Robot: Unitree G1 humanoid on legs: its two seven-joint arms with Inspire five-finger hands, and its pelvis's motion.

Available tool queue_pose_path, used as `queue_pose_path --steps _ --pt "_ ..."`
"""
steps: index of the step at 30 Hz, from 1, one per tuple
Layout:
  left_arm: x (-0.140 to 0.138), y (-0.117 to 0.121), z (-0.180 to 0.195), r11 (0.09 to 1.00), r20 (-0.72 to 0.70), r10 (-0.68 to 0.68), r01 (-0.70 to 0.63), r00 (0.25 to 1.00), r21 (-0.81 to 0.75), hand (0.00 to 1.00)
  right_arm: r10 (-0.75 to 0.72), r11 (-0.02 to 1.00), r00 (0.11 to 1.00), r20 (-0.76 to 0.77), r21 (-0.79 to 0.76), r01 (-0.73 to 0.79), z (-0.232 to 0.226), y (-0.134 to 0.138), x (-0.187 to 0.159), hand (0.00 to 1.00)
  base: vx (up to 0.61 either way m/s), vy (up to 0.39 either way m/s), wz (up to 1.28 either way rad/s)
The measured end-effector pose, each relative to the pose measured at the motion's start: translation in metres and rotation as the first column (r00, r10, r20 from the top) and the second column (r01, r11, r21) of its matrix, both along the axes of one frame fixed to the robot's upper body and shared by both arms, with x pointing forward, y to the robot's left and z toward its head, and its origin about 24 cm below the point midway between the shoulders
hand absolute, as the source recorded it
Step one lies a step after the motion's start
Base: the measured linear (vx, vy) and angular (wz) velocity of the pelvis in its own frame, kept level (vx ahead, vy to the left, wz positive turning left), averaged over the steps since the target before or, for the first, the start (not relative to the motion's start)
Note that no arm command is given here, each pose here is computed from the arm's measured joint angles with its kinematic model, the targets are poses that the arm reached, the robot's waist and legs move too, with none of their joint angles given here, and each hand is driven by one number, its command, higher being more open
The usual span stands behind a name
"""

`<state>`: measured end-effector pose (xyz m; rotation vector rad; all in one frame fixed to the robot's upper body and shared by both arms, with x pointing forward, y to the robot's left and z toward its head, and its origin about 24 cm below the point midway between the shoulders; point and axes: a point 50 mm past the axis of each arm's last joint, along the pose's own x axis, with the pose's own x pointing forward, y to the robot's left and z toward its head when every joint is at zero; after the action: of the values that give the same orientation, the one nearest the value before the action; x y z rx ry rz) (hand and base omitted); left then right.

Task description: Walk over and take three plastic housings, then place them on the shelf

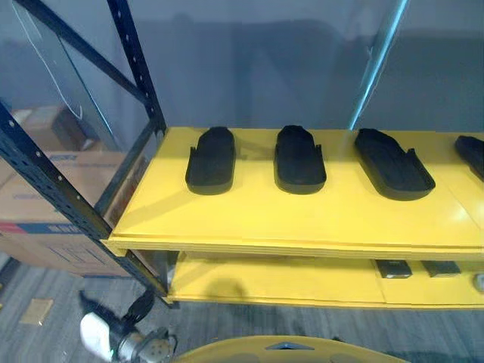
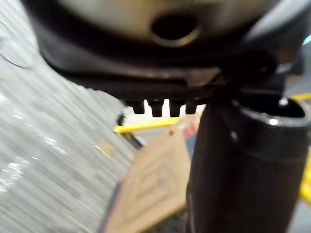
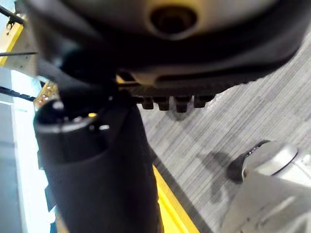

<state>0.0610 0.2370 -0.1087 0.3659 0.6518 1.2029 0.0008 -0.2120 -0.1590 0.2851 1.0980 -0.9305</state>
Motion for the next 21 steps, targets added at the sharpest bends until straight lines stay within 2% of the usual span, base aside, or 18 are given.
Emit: queue_pose_path --steps 2,4,10,13,16,18,21 --pt "-0.026 0.008 -0.003 0.987 -0.041 0.162 -0.162 0.986 0.008 1.00 -0.002 0.999 1.000 -0.017 0.032 0.003 -0.003 0.008 -0.002 1.00 0.17 0.015 0.10" --pt "-0.041 0.006 -0.006 0.971 -0.076 0.239 -0.239 0.968 0.011 1.00 -0.011 0.999 1.000 -0.029 0.032 0.012 -0.003 0.008 -0.006 1.00 0.19 0.021 0.05" --pt "-0.053 0.000 -0.010 0.944 -0.073 0.319 -0.323 0.945 -0.066 1.00 0.010 0.999 1.000 0.010 0.038 -0.010 -0.002 0.004 0.003 1.00 0.08 0.008 0.13" --pt "-0.055 -0.002 -0.021 0.928 -0.070 0.284 -0.293 0.956 -0.231 1.00 0.010 0.999 1.000 0.024 0.051 -0.011 -0.002 0.000 0.009 1.00 -0.02 -0.004 -0.04" --pt "-0.054 -0.009 -0.033 0.894 -0.071 0.158 -0.173 0.985 -0.414 1.00 -0.021 0.995 0.999 0.029 0.095 0.018 -0.004 0.001 0.009 1.00 -0.09 -0.006 -0.06" --pt "-0.050 -0.015 -0.039 0.841 -0.038 0.090 -0.096 0.995 -0.533 1.00 -0.015 0.992 0.999 0.034 0.127 0.010 -0.005 0.003 0.011 1.00 -0.17 -0.007 -0.19" --pt "-0.042 -0.022 -0.047 0.700 0.059 0.061 -0.001 0.996 -0.714 1.00 -0.007 0.986 1.000 0.026 0.170 0.003 -0.006 0.005 0.009 1.00 -0.13 -0.011 -0.12"
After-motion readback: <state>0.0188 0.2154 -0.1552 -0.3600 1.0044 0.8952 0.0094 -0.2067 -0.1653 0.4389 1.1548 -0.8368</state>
